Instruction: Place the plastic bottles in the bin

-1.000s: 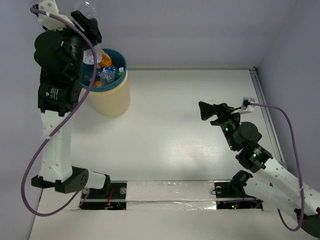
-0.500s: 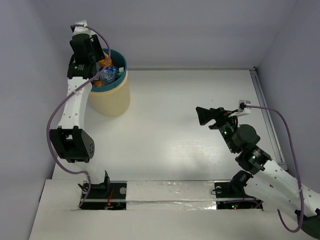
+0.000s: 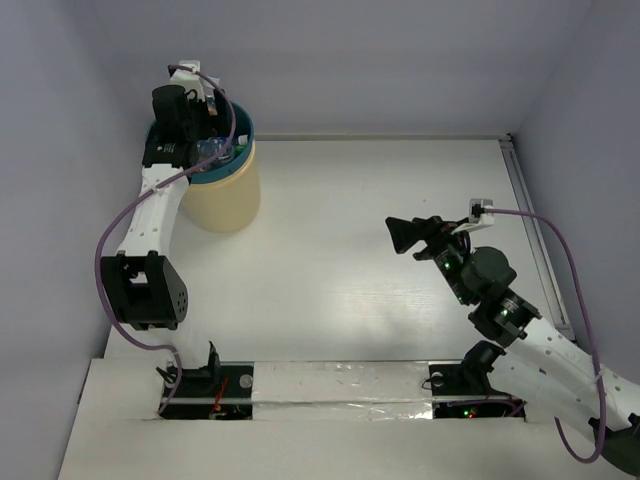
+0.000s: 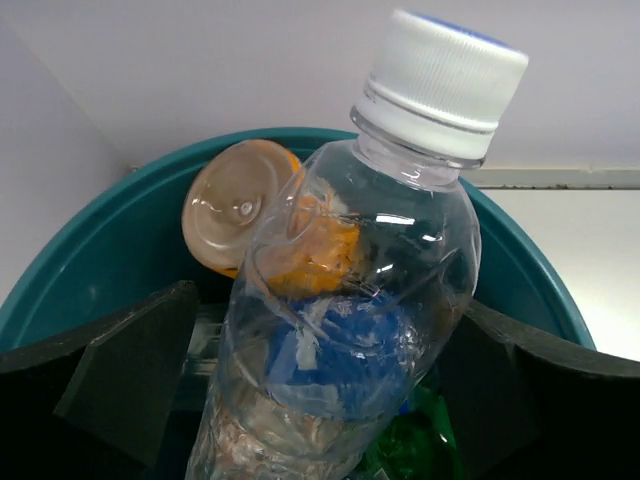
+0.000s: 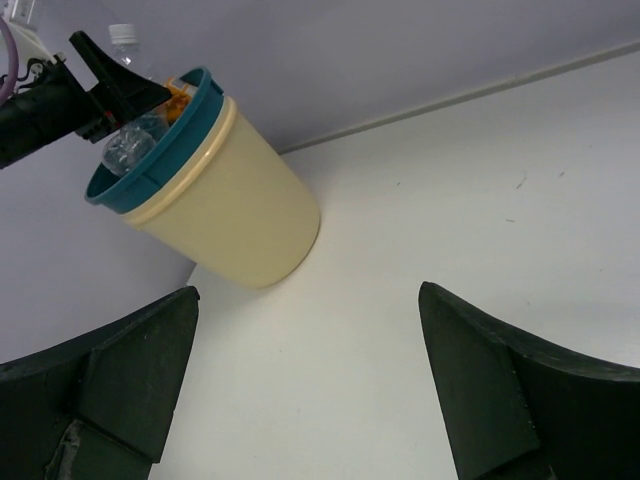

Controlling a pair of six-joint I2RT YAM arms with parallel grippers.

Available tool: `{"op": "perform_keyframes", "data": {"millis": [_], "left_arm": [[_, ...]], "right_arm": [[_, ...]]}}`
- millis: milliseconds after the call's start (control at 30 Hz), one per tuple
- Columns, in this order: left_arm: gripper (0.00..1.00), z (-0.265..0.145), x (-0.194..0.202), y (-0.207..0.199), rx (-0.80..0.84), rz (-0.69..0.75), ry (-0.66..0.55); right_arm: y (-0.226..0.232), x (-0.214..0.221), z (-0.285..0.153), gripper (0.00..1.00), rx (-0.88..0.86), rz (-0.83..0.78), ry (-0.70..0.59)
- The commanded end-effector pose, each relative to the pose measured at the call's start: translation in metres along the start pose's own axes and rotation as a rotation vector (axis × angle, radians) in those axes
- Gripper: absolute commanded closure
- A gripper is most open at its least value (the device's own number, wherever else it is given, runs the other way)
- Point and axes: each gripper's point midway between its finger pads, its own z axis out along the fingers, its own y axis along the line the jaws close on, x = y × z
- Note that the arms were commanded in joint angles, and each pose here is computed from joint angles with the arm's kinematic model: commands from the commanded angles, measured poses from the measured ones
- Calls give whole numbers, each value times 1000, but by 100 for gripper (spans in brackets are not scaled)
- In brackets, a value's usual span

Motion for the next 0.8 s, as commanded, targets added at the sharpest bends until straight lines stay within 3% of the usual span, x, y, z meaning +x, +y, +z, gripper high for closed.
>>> {"op": "perform_keyframes", "data": {"millis": [0, 167, 300, 433, 533, 567, 633, 667, 767], "left_arm": [[2, -32, -60, -7, 41, 9, -169], [1, -73, -109, -16, 90, -47, -301], [1, -130, -156, -28, 164, -105, -448], [1, -169, -169, -36, 214, -200, -498], [1, -193, -160, -42, 256, -262, -498], [1, -199, -155, -46, 278, -299, -483], [1, -218, -143, -52, 317, -316, -469], [1, -227, -140, -54, 330, -329, -469], [1, -258, -124, -62, 378, -333, -459]], "right_arm": [[8, -10, -2, 4, -37, 13, -34], [6, -16, -2, 6, -16, 12, -52], [9, -26, -1, 8, -6, 5, -70], [11, -36, -2, 13, 4, 6, -89], [14, -49, -6, 46, 9, 6, -116], [15, -55, -10, 70, 9, 5, -130], [16, -65, -15, 93, 17, -2, -140], [17, -70, -18, 100, 20, -13, -149], [16, -96, -34, 100, 42, -53, -199]]}}
